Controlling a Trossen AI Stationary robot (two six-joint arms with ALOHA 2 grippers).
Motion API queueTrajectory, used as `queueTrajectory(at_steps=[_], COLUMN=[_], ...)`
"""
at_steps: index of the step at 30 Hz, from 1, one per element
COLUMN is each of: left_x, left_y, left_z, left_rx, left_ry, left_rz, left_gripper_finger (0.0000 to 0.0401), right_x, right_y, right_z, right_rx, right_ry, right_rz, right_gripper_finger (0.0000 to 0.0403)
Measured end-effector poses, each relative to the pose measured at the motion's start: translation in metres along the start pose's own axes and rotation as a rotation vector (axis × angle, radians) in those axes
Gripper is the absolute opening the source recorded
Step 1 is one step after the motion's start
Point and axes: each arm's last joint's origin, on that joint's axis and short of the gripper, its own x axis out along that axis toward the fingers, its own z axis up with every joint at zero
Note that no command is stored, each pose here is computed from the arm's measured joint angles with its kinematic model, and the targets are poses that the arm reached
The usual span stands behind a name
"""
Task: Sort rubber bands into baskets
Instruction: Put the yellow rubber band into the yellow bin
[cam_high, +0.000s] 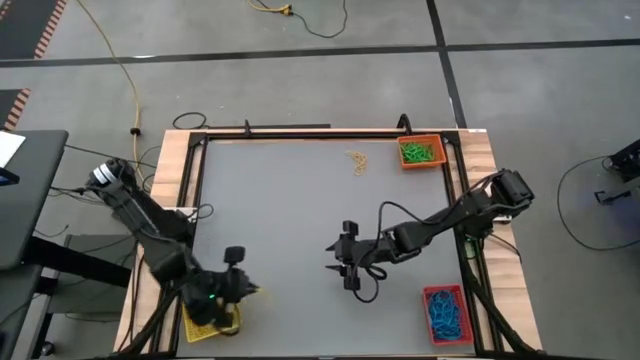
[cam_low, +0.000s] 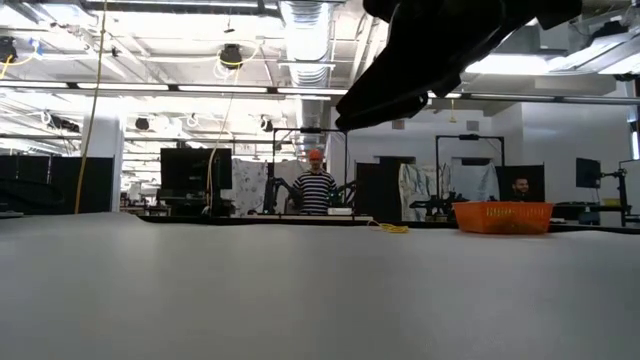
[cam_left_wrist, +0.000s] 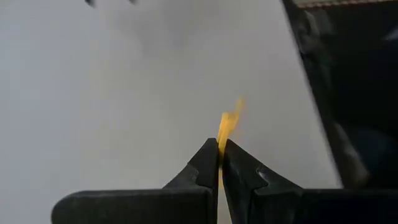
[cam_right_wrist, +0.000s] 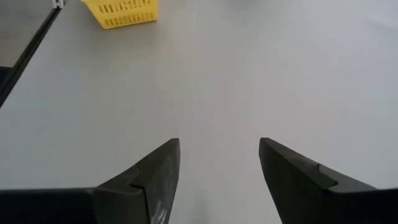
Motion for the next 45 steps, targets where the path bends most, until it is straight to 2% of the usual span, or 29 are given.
queueTrajectory(at_steps=[7,13,18,22,27,32,40,45], left_x=[-0.025,-0.041,-0.049,-0.046,-0.034,-0.025,-0.023,-0.023], left_y=[-0.023,-0.034,-0.037,-0.036,-0.031,-0.029,-0.032,-0.035], left_z=[-0.034,-0.057,-0.067,-0.076,-0.093,-0.103,-0.103,-0.102], left_rx=[-0.053,-0.173,-0.230,-0.253,-0.315,-0.327,-0.357,-0.363], left_ry=[0.171,0.246,0.237,0.255,0.347,0.364,0.351,0.338], left_rz=[-0.122,-0.120,-0.086,-0.064,-0.037,-0.051,-0.085,-0.111], left_gripper_finger=[0.0000,0.0000,0.0000,0.0000,0.0000,0.0000,0.0003,0.0035], right_x=[0.000,0.001,0.002,0.003,0.003,0.003,0.003,0.003], right_y=[-0.001,-0.001,-0.001,-0.001,-0.001,-0.001,-0.001,-0.001], right_z=[0.000,0.000,-0.001,-0.002,-0.002,-0.002,-0.002,-0.002], right_rx=[-0.018,-0.020,-0.024,-0.024,-0.023,-0.012,-0.001,0.012], right_ry=[0.000,0.000,0.005,0.005,0.005,0.005,0.005,0.008], right_rz=[-0.004,-0.003,-0.004,-0.003,-0.003,-0.003,-0.003,-0.004], right_gripper_finger=[0.0248,0.0248,0.0248,0.0248,0.0248,0.0248,0.0248,0.0248])
